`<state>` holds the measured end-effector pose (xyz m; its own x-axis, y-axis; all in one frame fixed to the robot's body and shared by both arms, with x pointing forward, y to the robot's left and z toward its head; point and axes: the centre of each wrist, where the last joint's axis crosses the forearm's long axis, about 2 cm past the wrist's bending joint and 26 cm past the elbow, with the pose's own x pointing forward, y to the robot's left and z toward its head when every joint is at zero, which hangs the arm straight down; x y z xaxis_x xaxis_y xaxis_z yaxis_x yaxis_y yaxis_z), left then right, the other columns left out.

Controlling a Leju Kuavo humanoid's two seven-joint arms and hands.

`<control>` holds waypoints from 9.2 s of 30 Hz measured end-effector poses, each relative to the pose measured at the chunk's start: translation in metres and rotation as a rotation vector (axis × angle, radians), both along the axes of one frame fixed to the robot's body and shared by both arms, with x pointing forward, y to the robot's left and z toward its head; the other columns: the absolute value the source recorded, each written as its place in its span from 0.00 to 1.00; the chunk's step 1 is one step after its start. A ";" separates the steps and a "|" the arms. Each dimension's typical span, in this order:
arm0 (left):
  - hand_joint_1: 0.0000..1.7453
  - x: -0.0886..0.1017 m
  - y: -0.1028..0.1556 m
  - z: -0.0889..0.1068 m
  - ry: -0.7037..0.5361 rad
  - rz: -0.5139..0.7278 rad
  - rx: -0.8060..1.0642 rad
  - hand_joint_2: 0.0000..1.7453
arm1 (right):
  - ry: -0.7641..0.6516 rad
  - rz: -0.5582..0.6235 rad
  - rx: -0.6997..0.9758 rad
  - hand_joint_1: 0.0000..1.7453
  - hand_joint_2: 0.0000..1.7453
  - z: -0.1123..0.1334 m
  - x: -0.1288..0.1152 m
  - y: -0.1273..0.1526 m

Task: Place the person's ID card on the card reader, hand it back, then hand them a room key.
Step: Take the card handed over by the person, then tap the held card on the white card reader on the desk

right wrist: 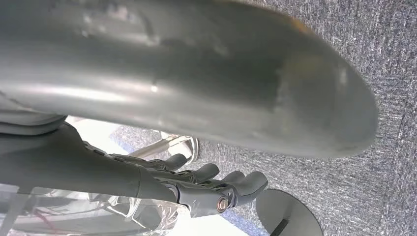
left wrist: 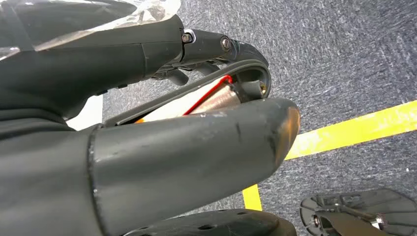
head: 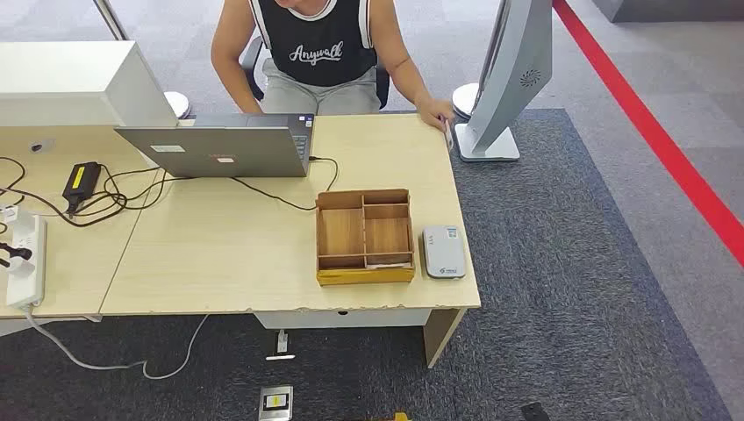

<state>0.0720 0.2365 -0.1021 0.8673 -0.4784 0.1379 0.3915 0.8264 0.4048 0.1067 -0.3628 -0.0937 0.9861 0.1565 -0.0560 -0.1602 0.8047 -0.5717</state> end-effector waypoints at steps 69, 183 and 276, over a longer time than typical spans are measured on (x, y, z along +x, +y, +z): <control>0.00 0.003 -0.002 0.001 -0.066 -0.045 -0.005 0.00 | -1.517 0.361 -0.758 0.00 1.00 0.304 0.227 -0.016; 0.00 0.002 -0.003 0.001 -0.085 -0.156 -0.004 0.00 | -1.342 1.174 -0.727 1.00 1.00 0.323 0.310 0.129; 0.00 -0.002 -0.004 0.001 -0.090 -0.136 0.014 0.00 | -0.967 1.014 -0.378 1.00 1.00 0.179 0.261 0.102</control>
<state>0.0703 0.2329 -0.1016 0.7786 -0.5931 0.2047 0.4611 0.7622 0.4544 0.3675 -0.2607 0.0857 0.1383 0.9230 0.3590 0.0061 0.3617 -0.9323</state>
